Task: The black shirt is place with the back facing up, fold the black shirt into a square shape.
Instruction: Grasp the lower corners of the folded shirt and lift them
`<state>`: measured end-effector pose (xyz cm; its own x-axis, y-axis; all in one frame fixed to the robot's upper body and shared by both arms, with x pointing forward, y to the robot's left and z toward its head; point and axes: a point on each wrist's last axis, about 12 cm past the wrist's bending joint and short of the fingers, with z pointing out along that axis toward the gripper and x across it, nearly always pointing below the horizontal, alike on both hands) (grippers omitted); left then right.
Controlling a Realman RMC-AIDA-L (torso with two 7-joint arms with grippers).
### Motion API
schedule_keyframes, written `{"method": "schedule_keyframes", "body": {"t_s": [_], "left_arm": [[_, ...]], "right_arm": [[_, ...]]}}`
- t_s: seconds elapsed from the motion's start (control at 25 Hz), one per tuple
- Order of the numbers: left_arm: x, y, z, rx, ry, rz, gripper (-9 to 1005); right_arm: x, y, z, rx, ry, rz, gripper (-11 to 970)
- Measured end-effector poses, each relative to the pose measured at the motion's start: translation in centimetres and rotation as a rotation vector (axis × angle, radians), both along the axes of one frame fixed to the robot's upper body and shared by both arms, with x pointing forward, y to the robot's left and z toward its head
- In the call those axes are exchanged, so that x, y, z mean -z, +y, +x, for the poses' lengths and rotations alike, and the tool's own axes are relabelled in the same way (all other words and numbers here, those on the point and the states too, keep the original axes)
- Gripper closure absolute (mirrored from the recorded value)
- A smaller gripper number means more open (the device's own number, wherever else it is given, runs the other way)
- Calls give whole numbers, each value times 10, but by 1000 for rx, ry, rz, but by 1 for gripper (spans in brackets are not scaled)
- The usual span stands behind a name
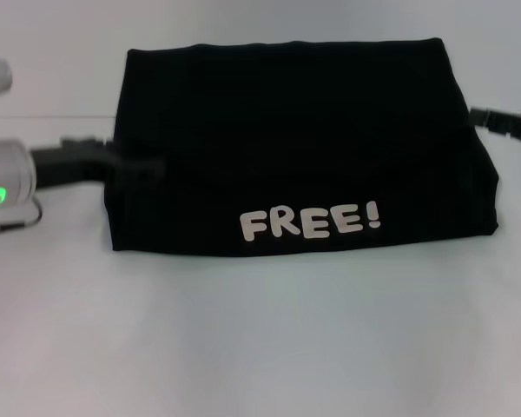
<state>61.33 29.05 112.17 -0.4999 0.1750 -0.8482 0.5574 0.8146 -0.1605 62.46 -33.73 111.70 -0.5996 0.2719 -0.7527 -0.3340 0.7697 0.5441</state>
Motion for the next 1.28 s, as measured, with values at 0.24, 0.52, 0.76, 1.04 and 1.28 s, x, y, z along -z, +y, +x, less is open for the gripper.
{"method": "schedule_keyframes", "body": {"t_s": [0.24, 0.52, 0.76, 1.04, 1.28], "left_arm": [[23, 14, -25, 2, 61, 36, 115], [41, 21, -31, -37, 101, 90, 71], [50, 10, -32, 35, 134, 125, 73], [52, -5, -32, 116, 140, 166, 74], [51, -4, -32, 122, 133, 171, 103]], "right_arm": [[11, -9, -15, -8, 36, -6, 341], [15, -12, -19, 10, 43, -8, 346], [16, -11, -19, 10, 45, -6, 346], [17, -14, -20, 16, 47, -8, 345], [19, -17, -24, 24, 53, -6, 345]]}}
